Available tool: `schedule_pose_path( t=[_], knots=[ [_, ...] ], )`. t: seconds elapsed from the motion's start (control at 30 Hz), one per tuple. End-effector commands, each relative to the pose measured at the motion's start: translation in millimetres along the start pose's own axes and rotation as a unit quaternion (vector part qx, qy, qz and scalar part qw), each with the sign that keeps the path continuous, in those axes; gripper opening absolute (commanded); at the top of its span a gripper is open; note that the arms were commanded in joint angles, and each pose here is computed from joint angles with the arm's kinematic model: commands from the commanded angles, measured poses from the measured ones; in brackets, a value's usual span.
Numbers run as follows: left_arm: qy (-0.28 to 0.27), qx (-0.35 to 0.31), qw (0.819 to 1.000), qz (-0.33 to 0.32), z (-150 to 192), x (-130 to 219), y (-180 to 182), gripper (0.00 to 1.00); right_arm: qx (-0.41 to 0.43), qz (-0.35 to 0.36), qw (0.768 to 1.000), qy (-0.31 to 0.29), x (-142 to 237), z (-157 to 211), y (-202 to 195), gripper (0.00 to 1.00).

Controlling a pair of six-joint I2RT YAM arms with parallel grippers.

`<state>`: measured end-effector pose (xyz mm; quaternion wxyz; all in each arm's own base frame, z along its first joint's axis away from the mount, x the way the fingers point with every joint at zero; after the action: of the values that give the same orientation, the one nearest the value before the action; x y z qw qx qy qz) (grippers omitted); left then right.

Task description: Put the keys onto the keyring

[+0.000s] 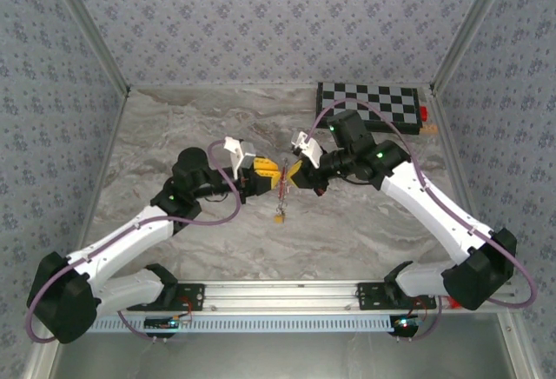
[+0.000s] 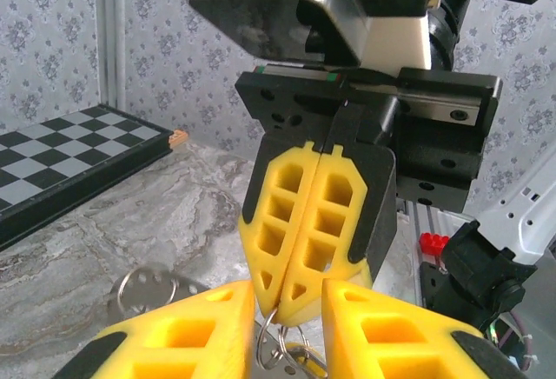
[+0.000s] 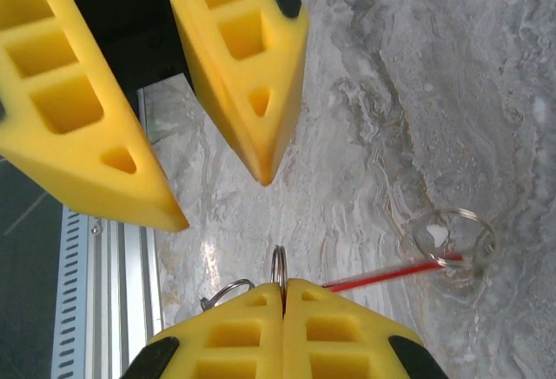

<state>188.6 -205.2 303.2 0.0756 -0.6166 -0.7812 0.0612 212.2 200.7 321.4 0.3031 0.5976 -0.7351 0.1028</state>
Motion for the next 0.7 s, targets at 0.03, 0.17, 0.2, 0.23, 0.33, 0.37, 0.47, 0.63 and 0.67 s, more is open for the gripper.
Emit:
schedule_pose_path(
  t=[0.03,0.17,0.2,0.23,0.33,0.37,0.47,0.63,0.67],
  knots=[
    [-0.002,-0.016,1.0,0.013,-10.0,-0.5,1.2,0.26,0.019,0.005,1.0,0.001,6.5,-6.7,3.3,0.0],
    [0.003,-0.013,1.0,0.016,-8.4,-2.3,4.0,0.26,0.019,0.006,1.0,0.003,6.2,-6.2,3.2,0.0],
    [0.005,-0.012,1.0,0.02,-7.6,-2.8,4.5,0.26,0.02,0.007,1.0,0.002,6.5,-6.4,2.8,0.0],
    [0.009,-0.01,1.0,0.023,-6.7,-3.6,5.2,0.26,0.021,0.006,1.0,0.002,6.4,-6.7,3.6,0.0],
    [0.02,-0.005,0.999,0.031,-3.5,-6.0,6.4,0.26,0.021,0.005,1.0,0.004,5.7,-6.4,4.2,0.0],
    [0.022,-0.004,0.999,0.032,-2.4,-6.5,6.4,0.27,0.022,0.005,1.0,0.006,5.5,-6.1,4.5,0.0],
    [0.026,-0.002,0.999,0.032,-0.3,-7.1,7.8,0.27,0.024,0.005,1.0,0.008,4.5,-5.8,5.7,0.0],
    [0.038,0.002,0.999,0.032,4.3,-9.1,10.5,0.27,0.027,0.003,1.0,0.008,3.9,-6.2,6.9,0.0],
    [0.04,0.004,0.999,0.033,5.5,-9.5,11.1,0.26,0.027,0.003,1.0,0.008,3.9,-6.2,7.1,0.0]
  ],
)
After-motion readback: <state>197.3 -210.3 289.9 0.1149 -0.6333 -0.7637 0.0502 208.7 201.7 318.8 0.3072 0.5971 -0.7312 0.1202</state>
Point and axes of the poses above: each hand's point on the last joint's axis, 136 mm out from that joint toward the fingers, its own x axis back along the fingers, its own y axis along the line the jaws close on, z = x × y, the point moved 10 cm from there along x, back along the fingers, and after that the axes turned 2 degrees about -x, right-handed, at the moved point
